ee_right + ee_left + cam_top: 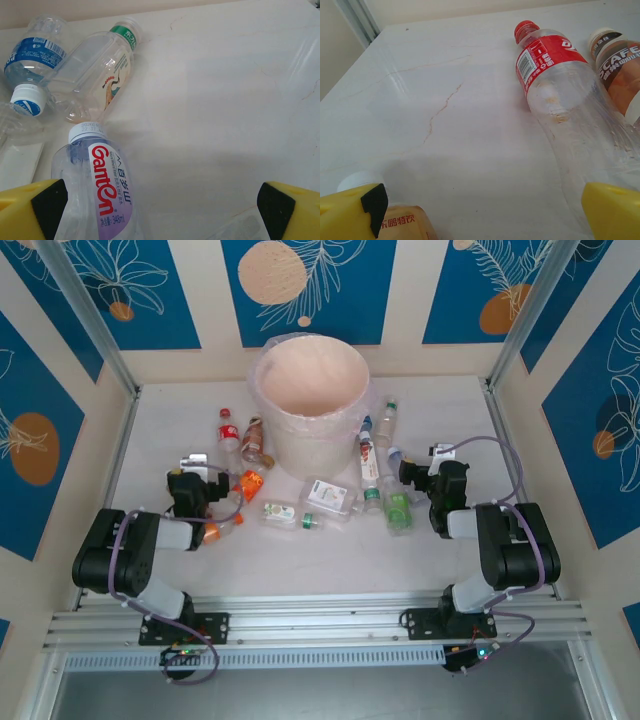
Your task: Put the plastic bottles in the bin
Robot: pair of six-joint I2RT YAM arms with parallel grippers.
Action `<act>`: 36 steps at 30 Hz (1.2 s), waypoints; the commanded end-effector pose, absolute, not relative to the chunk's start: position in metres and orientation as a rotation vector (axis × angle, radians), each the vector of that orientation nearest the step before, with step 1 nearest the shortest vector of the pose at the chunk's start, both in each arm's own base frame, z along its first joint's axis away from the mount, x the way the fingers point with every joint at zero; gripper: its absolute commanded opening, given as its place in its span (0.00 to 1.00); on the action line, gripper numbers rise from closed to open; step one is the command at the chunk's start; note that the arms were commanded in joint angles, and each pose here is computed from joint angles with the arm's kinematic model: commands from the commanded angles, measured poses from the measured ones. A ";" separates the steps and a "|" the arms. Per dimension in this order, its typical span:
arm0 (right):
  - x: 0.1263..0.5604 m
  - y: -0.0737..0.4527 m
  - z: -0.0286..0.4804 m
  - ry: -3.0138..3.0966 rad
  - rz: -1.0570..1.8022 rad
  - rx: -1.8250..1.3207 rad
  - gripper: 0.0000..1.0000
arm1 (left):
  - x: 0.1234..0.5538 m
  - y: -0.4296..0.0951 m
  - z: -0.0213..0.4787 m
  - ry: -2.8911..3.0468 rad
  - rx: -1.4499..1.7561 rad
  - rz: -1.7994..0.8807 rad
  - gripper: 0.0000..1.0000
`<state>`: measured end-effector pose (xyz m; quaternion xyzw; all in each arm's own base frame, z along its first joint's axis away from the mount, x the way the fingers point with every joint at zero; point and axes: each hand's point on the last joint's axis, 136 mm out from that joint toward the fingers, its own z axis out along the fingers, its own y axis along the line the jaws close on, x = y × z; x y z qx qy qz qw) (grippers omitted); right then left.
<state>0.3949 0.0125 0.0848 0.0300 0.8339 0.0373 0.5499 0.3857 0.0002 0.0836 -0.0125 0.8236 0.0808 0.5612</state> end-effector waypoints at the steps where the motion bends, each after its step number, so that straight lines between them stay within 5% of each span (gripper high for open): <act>1: 0.396 0.010 0.094 1.935 0.079 0.084 0.99 | 0.390 0.003 0.092 1.914 -0.047 0.183 1.00; 36: 0.395 0.011 0.095 1.930 0.079 0.084 1.00 | 0.390 0.002 0.093 1.912 -0.043 0.179 1.00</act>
